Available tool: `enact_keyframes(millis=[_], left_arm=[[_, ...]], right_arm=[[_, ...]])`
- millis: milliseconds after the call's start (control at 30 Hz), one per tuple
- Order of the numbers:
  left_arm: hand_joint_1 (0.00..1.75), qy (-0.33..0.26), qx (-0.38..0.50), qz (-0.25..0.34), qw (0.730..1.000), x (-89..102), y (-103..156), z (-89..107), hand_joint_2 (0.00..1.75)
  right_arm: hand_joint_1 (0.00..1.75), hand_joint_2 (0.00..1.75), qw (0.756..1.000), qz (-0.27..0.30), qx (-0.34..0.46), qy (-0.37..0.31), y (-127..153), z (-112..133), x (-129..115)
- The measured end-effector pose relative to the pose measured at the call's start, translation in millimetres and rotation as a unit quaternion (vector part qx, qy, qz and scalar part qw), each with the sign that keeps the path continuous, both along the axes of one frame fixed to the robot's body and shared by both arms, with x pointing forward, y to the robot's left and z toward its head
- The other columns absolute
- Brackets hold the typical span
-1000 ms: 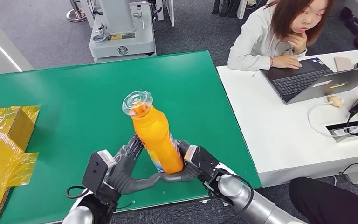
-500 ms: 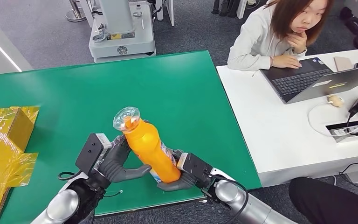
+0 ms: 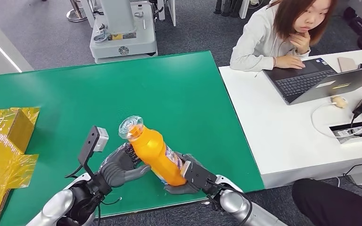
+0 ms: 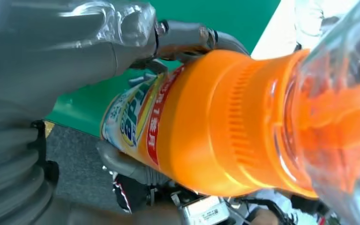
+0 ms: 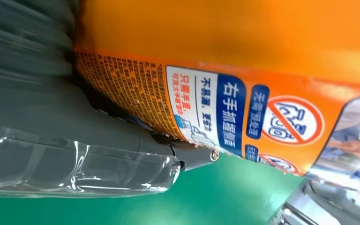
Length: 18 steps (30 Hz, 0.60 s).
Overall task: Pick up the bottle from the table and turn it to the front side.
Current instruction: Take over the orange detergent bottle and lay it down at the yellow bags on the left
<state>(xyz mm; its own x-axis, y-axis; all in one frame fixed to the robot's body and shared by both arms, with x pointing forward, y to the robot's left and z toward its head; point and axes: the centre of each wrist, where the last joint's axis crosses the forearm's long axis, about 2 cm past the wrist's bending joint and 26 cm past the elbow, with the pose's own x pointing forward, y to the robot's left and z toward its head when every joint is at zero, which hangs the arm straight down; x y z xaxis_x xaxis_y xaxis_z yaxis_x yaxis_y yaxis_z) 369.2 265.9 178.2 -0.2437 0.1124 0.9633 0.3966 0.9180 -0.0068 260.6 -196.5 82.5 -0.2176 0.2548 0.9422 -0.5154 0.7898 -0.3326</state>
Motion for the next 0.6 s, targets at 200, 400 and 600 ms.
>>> enact_keyframes(millis=[200, 400, 600], left_arm=[[0.78, -0.055, 0.015, 0.05, 0.997, -1.7, -16, 5.6, 1.75], [0.68, -0.108, 0.033, 0.083, 0.99, -4.2, -29, 7.8, 1.75], [0.68, -0.131, 0.033, 0.098, 0.986, -5.5, -40, 8.9, 1.75]], right_arm=[[1.75, 1.75, 1.0, -0.012, 0.012, -0.005, -1, 5, 2], [1.75, 1.75, 1.0, -0.017, 0.021, -0.008, -1, 8, 4], [1.75, 1.75, 0.999, -0.019, 0.034, -0.008, 0, 9, 5]])
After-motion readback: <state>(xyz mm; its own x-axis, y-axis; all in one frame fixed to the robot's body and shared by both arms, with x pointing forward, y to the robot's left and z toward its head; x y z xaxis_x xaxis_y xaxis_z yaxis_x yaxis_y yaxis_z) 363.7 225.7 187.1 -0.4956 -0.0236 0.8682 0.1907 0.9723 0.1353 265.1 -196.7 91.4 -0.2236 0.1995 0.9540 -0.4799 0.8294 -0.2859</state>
